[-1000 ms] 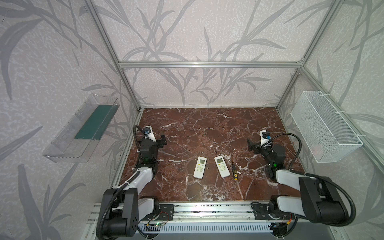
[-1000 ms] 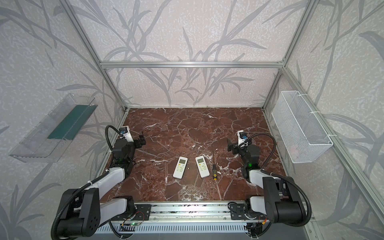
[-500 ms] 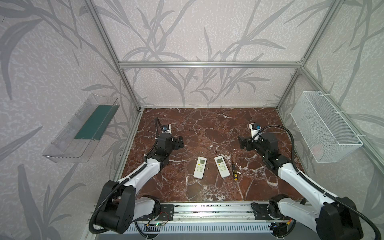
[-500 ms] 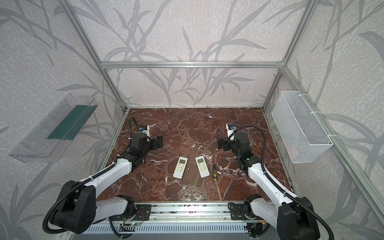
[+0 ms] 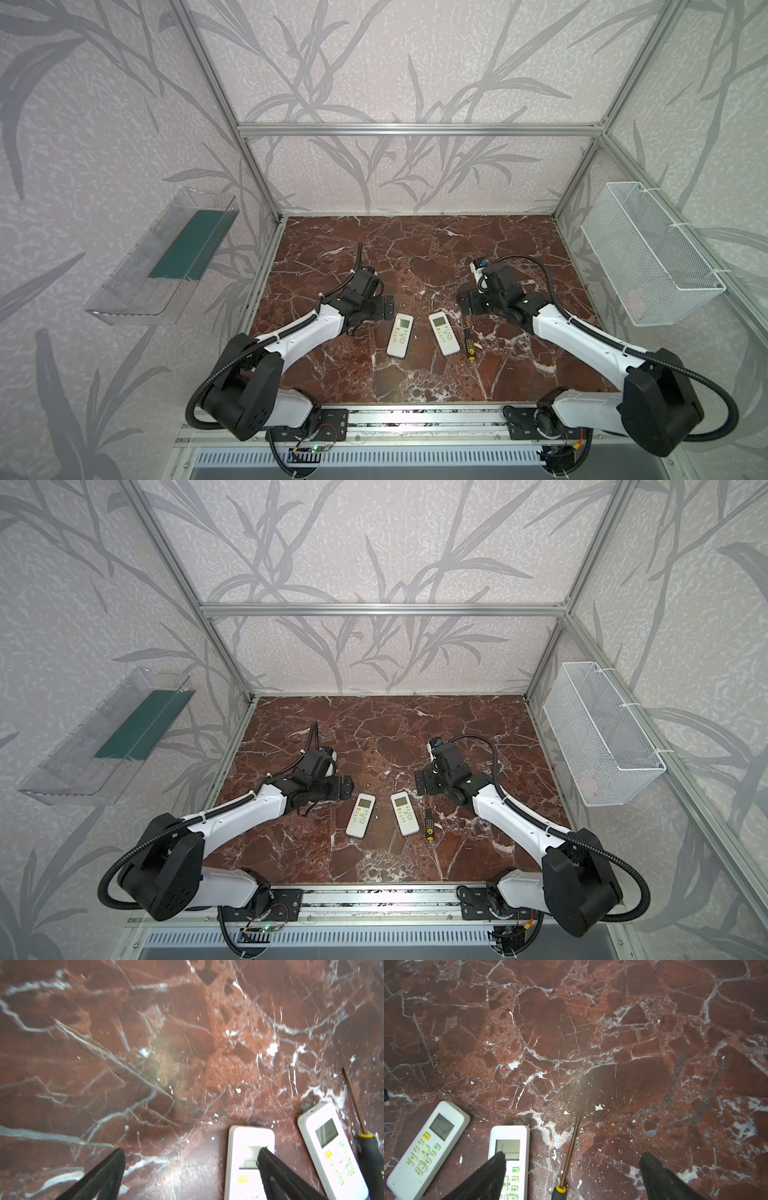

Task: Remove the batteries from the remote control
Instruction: 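Move the left gripper down onto the nearer white remote while the right gripper approaches, then close the left gripper on the white remote and lift it, then grasp the remote's other end with the right gripper while the left holds it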

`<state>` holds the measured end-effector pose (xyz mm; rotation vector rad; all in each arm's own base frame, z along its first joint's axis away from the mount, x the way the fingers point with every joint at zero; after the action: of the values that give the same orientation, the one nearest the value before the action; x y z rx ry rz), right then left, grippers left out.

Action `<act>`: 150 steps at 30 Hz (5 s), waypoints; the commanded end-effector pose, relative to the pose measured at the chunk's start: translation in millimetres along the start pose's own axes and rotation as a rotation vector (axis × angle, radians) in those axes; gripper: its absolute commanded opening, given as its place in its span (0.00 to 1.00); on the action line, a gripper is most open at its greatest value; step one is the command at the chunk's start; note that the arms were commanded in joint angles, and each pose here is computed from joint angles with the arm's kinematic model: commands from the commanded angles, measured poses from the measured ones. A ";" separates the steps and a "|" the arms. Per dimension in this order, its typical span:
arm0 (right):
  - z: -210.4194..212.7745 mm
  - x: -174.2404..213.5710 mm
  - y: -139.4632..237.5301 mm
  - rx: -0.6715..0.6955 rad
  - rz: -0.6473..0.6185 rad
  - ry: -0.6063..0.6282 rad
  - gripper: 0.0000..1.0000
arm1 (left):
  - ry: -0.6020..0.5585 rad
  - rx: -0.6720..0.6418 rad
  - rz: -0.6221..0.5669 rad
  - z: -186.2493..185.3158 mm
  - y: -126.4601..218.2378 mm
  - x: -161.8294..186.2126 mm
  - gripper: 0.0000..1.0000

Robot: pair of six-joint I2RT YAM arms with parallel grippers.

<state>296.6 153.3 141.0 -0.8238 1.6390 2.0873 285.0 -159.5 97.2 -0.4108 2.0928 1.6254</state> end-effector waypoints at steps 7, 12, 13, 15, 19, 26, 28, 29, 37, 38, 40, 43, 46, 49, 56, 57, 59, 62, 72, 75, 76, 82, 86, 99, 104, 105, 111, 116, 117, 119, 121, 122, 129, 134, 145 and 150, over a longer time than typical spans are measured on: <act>3.7 -5.3 -0.1 0.003 0.012 -0.029 0.99 | -0.070 0.043 0.138 -35.7 -4.1 27.3 0.96; 6.1 -7.0 -1.0 -0.013 0.010 -0.018 0.99 | -0.105 0.052 0.172 -51.3 -15.6 29.0 0.95; 6.3 -7.0 -1.4 -0.013 0.011 -0.017 0.99 | -0.116 0.052 0.176 -54.2 -17.8 29.0 0.94; 5.9 -7.2 -1.5 -0.011 0.011 -0.013 0.99 | -0.133 0.044 0.189 -57.0 -23.4 29.6 0.94; 6.0 -7.9 0.0 -0.010 0.006 -0.004 0.99 | -0.156 0.013 0.228 -58.8 -34.2 30.5 0.89; 4.4 -7.2 1.9 -0.004 0.000 0.002 0.99 | -0.185 -0.044 0.286 -57.9 -49.2 35.5 0.81; 3.7 -6.6 1.4 -0.001 0.001 0.001 0.99 | -0.194 -0.046 0.293 -59.2 -51.5 35.9 0.74; 3.7 -7.0 1.5 0.000 -0.001 0.002 0.99 | -0.199 -0.046 0.297 -59.8 -52.4 36.4 0.70; 2.9 -8.6 3.4 0.003 -0.012 0.007 0.99 | -0.192 -0.048 0.327 -59.1 -59.1 43.8 0.38; 3.5 -8.9 3.7 0.000 -0.015 0.008 0.99 | -0.188 -0.045 0.323 -59.3 -59.5 44.1 0.36; 3.6 -9.0 3.4 -0.004 -0.022 0.011 0.99 | -0.178 -0.042 0.314 -59.5 -60.2 44.0 0.32; 6.7 -10.1 3.0 -0.029 -0.048 0.023 0.99 | -0.165 -0.028 0.284 -62.2 -59.2 38.7 0.30; 14.6 -11.3 2.5 -0.097 -0.101 0.048 0.99 | -0.136 -0.001 0.219 -68.9 -52.9 23.5 0.30; 27.9 -11.8 4.8 -0.204 -0.160 0.068 0.99 | -0.097 0.022 0.138 -75.6 -41.9 0.2 0.30; 53.1 -8.0 9.3 -0.375 -0.218 0.026 0.99 | 0.054 0.125 -0.059 -90.0 -12.8 -60.2 0.30; 57.3 -7.0 9.1 -0.387 -0.214 0.020 1.00 | 0.081 0.151 -0.086 -91.2 -8.9 -67.5 0.30; 68.7 -5.3 7.8 -0.423 -0.211 0.010 0.99 | 0.147 0.227 -0.153 -93.0 -1.4 -82.0 0.30; 85.3 -5.7 6.9 -0.497 -0.224 -0.019 0.97 | 0.251 0.353 -0.235 -93.2 8.2 -100.5 0.30; 130.5 -22.7 -3.5 -0.604 -0.226 -0.004 0.90 | 0.333 0.496 -0.270 -100.3 17.9 -114.8 0.29; 135.8 -28.2 -7.9 -0.615 -0.230 -0.004 0.86 | 0.329 0.507 -0.285 -101.1 22.2 -116.7 0.29; 137.0 -29.0 -9.6 -0.618 -0.230 -0.003 0.85 | 0.325 0.509 -0.288 -101.2 23.4 -116.6 0.30; 142.5 -33.7 -13.6 -0.634 -0.231 0.004 0.69 | 0.315 0.531 -0.325 -102.4 31.2 -121.2 0.30; 144.0 -33.5 -14.6 -0.639 -0.224 0.010 0.59 | 0.303 0.541 -0.335 -104.2 34.5 -123.6 0.30; 143.2 -34.6 -12.8 -0.618 -0.225 0.055 0.28 | 0.292 0.555 -0.364 -104.5 39.5 -126.1 0.31; 134.5 -40.9 -11.9 -0.527 -0.265 0.134 0.22 | 0.295 0.552 -0.356 -103.9 42.7 -124.1 0.50; 132.8 -42.6 -10.9 -0.508 -0.280 0.160 0.22 | 0.295 0.549 -0.353 -103.5 43.3 -124.0 0.59; 121.3 -51.5 -3.8 -0.302 -0.411 0.412 0.19 | 0.333 0.520 -0.297 -96.6 49.9 -123.5 0.99; 116.9 -58.4 9.9 -0.114 -0.593 0.636 0.17 | 0.372 0.472 -0.257 -86.2 63.7 -124.3 0.99; 117.1 -60.2 13.2 -0.082 -0.621 0.663 0.17 | 0.380 0.453 -0.254 -83.6 67.1 -124.6 0.99; 117.4 -62.8 17.8 -0.010 -0.673 0.729 0.17 | 0.389 0.412 -0.241 -78.1 73.5 -122.6 0.99; 118.5 -64.5 21.1 0.059 -0.716 0.789 0.17 | 0.393 0.406 -0.255 -76.6 82.4 -124.8 0.99; 119.6 -65.7 22.3 0.092 -0.733 0.813 0.17 | 0.395 0.409 -0.264 -76.8 87.4 -126.3 0.99; 129.2 -73.7 33.9 0.220 -0.849 0.859 0.16 | 0.411 0.414 -0.247 -79.3 97.7 -130.2 0.94; 135.5 -74.1 32.9 0.276 -0.881 0.879 0.16 | 0.443 0.416 -0.239 -79.8 91.5 -130.5 0.71; 147.2 -76.2 37.9 0.428 -0.969 0.921 0.15 | 0.472 0.416 -0.244 -78.6 79.0 -130.3 0.27; 148.7 -76.2 39.0 0.429 -0.982 0.916 0.17 | 0.489 0.398 -0.228 -75.6 68.4 -126.0 0.05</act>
<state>301.5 294.0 206.9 -2.1204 1.5425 0.6970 341.9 -226.8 258.5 -0.9521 2.5865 0.8922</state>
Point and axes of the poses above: each gripper's point midway between its finger pads, its own y axis back along the fingers, its own z axis along the line the jaws close on, x = y × z, the point moved 3 cm from there along y, back along the fingers, and after that the axes turned 3 degrees about -y, right-handed, at the moved point
